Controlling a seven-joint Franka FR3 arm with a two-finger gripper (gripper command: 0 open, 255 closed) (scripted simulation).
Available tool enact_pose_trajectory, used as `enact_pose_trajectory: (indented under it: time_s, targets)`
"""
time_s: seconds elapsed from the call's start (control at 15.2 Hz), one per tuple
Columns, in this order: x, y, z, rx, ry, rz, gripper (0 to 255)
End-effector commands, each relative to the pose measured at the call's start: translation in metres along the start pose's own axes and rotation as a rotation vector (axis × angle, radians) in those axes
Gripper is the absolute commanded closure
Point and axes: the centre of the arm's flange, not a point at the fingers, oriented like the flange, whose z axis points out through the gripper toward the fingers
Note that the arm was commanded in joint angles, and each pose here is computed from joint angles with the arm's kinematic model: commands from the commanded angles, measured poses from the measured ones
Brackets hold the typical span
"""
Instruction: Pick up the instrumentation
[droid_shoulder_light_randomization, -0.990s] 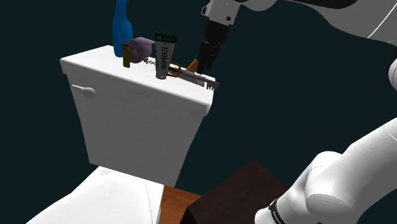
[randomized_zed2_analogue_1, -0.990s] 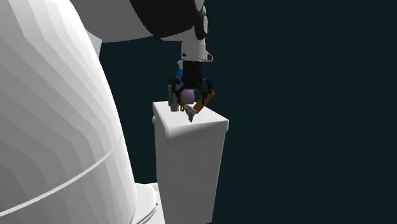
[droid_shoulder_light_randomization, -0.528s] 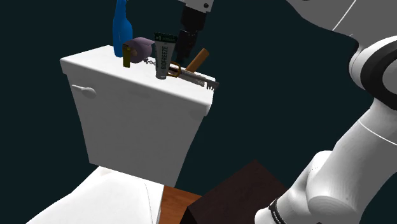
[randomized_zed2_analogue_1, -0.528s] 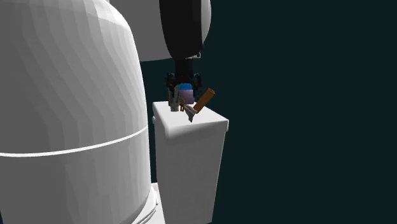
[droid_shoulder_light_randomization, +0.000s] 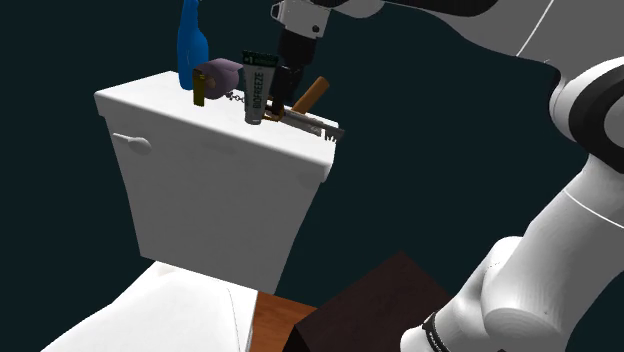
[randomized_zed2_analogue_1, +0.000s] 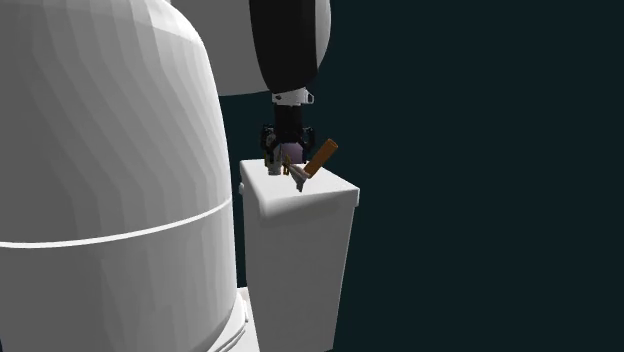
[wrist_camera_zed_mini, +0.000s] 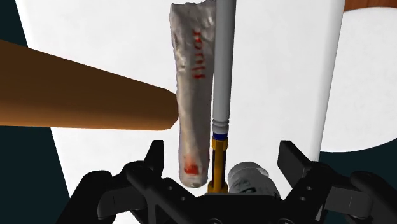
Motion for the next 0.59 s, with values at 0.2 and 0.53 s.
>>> enact_pose_trajectory:
  time_s: [0.2, 0.53]
  targets:
    - [-0.001, 0.002, 0.004, 0.0, 0.0, 0.0, 255]
    - [-0.005, -0.008, 0.008, 0.0, 0.0, 0.0, 255]
